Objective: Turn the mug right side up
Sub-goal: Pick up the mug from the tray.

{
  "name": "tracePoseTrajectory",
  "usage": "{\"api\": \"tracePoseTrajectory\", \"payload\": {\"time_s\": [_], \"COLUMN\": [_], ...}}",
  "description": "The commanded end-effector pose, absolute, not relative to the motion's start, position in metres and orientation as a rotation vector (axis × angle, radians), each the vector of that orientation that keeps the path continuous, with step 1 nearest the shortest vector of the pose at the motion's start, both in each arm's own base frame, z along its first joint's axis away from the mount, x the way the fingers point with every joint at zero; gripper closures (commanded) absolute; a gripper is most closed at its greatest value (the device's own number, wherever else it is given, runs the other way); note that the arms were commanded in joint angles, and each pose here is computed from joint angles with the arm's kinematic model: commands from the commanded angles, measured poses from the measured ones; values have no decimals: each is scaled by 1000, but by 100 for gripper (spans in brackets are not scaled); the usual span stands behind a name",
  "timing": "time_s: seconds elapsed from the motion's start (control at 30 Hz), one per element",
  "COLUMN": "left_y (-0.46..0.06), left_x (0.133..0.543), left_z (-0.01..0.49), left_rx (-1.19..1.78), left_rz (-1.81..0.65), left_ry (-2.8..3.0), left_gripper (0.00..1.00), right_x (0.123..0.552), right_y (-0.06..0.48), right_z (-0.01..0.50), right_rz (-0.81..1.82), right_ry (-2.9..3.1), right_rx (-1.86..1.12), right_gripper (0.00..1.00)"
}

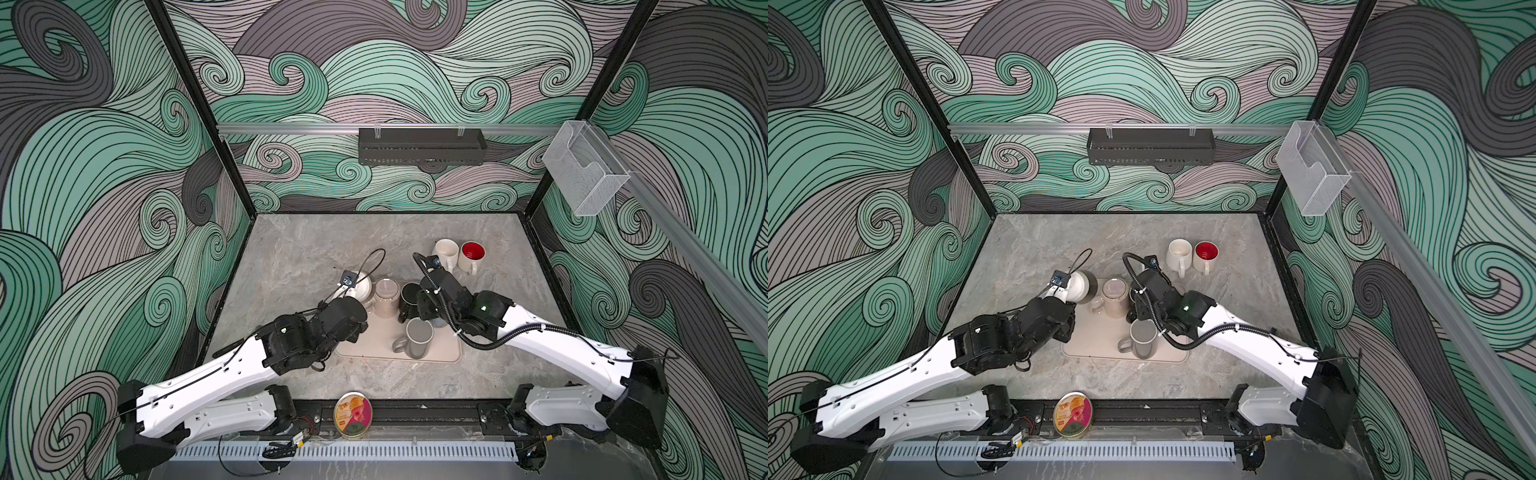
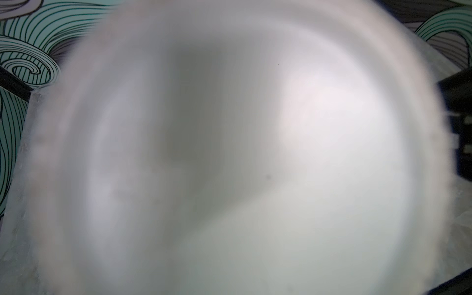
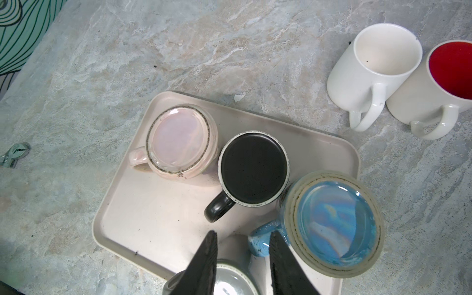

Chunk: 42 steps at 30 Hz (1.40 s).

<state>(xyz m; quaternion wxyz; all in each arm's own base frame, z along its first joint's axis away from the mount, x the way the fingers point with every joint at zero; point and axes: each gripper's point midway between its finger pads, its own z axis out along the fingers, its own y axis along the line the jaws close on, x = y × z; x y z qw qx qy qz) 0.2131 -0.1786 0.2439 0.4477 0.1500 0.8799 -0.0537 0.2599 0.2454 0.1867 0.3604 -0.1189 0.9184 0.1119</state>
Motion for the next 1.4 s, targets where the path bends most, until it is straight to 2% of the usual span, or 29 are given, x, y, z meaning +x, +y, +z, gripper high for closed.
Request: {"api": "tracePoseTrajectory", "payload": {"time_s": [0.0, 0.43, 0.83, 0.97, 1.17, 1.37], "left_y": [-195, -195, -214, -221, -231, -238], "left_x": [230, 267, 281, 282, 286, 290], "left_z": [306, 341, 362, 365, 368, 369], "left_rx": [288, 107, -41, -61, -77, -83], "left_rz": [-330, -786, -1283, -1377, -1502, -1576], "left_ry": [2002, 1924, 1763, 1722, 1677, 1658], "left_gripper": [100, 100, 100, 100, 100, 100], "right_x": [264, 262, 265, 269, 273, 273], "right_y": [251, 268, 284, 293, 309, 317], "right_z": [204, 219, 237, 245, 266, 291], "right_rz": [366, 684, 963, 1073, 1271, 1451], "right_ry": [2322, 2213, 2105, 2068, 1974, 1864], "right_rx": [-265, -169, -113, -106, -111, -107], "right_gripper": [63, 63, 63, 62, 52, 51]}}
